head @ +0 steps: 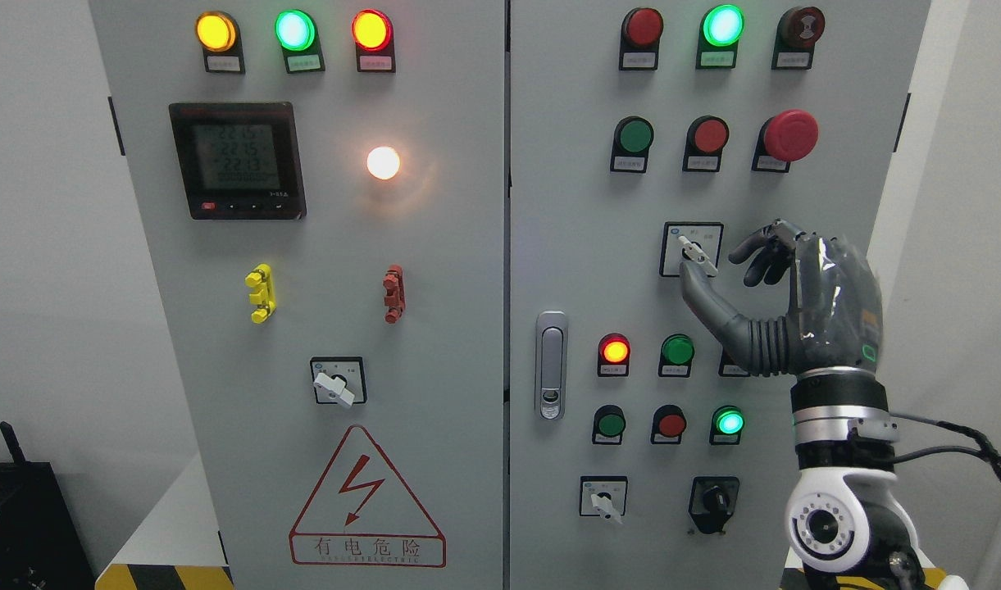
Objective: Rotate and turn off gray switch
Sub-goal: 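Pinch the black switch handle between right thumb and fingers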
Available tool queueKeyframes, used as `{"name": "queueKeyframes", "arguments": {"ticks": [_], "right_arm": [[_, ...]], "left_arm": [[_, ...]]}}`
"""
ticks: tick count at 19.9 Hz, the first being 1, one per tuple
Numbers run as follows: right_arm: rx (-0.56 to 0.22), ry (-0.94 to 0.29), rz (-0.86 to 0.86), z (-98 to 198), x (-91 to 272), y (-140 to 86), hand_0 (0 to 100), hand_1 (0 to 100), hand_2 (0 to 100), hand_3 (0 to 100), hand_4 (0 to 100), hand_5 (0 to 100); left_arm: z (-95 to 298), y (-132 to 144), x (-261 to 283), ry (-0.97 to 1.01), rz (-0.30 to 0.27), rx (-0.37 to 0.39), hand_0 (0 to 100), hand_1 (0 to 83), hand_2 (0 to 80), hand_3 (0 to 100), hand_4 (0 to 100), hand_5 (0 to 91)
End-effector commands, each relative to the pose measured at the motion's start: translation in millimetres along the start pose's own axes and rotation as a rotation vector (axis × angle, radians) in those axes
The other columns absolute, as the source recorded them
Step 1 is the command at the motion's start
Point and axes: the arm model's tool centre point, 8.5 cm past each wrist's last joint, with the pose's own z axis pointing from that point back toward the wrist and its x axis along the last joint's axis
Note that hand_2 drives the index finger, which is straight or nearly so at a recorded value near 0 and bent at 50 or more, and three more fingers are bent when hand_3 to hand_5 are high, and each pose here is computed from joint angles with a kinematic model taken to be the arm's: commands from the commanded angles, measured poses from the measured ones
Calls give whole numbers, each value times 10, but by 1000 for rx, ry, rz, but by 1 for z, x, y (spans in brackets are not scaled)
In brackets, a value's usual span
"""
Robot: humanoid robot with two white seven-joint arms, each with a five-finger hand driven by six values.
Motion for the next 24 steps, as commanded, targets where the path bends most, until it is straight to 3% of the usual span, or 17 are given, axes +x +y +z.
{"name": "queueKeyframes", "arguments": {"ticks": [1, 24], "right_arm": [[28, 10, 3, -3, -1, 10, 72, 415, 566, 789, 789, 992], [31, 22, 7, -10, -1, 12, 165, 411, 598, 810, 803, 996]], "left_arm": [[1, 0, -9, 28, 22, 1, 120, 389, 0, 0, 0, 0], [1, 0, -8, 25, 22, 1, 120, 389, 0, 0, 0, 0]]}}
